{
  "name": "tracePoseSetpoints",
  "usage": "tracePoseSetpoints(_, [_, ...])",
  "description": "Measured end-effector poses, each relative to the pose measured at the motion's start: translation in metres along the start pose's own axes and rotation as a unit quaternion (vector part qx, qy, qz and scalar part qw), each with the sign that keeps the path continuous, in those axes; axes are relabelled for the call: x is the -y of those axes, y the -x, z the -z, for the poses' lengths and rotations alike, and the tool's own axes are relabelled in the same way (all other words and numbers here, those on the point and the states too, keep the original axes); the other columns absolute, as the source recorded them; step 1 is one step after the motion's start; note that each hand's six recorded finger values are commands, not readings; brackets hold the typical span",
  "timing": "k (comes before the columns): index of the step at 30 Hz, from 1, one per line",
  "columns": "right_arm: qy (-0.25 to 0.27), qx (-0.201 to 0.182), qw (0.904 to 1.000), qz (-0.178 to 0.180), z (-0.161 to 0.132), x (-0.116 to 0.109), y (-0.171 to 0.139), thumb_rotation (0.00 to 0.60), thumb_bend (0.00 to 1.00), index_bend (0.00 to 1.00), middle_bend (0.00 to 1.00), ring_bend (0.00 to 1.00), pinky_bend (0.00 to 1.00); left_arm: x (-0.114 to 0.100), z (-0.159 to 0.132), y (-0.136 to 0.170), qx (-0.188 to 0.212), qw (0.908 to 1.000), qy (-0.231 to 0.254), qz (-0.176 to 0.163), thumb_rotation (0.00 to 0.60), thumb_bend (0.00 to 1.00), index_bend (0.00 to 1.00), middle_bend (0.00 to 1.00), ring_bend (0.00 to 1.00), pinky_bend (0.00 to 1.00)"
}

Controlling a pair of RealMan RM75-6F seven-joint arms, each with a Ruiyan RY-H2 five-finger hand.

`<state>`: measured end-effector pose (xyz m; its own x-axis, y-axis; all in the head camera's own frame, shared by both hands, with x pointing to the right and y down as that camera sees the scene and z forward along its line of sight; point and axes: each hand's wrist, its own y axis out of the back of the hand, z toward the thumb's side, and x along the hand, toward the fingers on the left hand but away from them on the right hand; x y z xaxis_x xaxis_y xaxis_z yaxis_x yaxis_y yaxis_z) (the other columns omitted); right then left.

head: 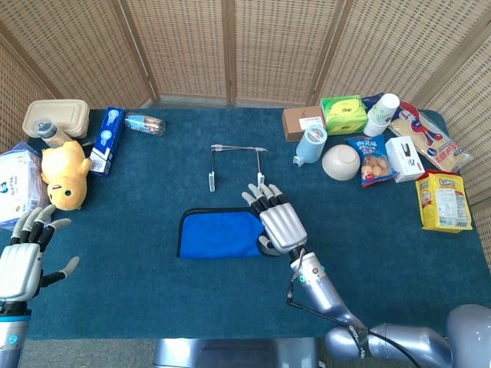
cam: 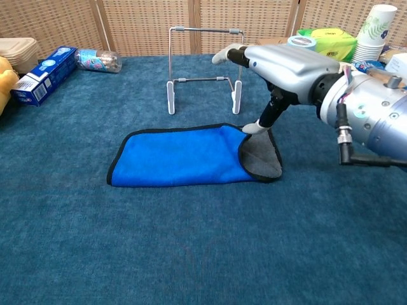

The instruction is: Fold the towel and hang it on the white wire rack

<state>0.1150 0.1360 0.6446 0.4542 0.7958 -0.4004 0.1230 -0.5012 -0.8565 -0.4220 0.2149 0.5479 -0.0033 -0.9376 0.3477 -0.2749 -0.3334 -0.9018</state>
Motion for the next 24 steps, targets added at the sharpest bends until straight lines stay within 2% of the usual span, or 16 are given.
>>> tracePoseSetpoints(7, [0.005,-0.01,0.9996,-0.025,-0.016,0.015,-0.01,0.6,0.18,0.0,0.05,0.0,0.08,0.002,-0.001,-0.001,0.003,1.0,0.0,0.003,0.6,0.33,0.25,0.09,0.0,0.0])
tracePoseSetpoints(14, [0.009,-0.008,0.9991,-0.041,-0.027,0.033,-0.005,0.6,0.18,0.0,0.04,0.0,0.08,0.003,0.001,-0.001,0.001,1.0,-0.001,0.004,0.6,0.33,0.25,0.09,0.0,0.0])
tracePoseSetpoints(24, [0.002,0.008,0.9986,-0.053,-0.023,0.054,0.009,0.6,0.18,0.0,0.0,0.0,0.05,0.002,0.001,-0.001,-0.001,1.0,-0.003,0.003,0.6,0.33,0.25,0.09,0.0,0.0])
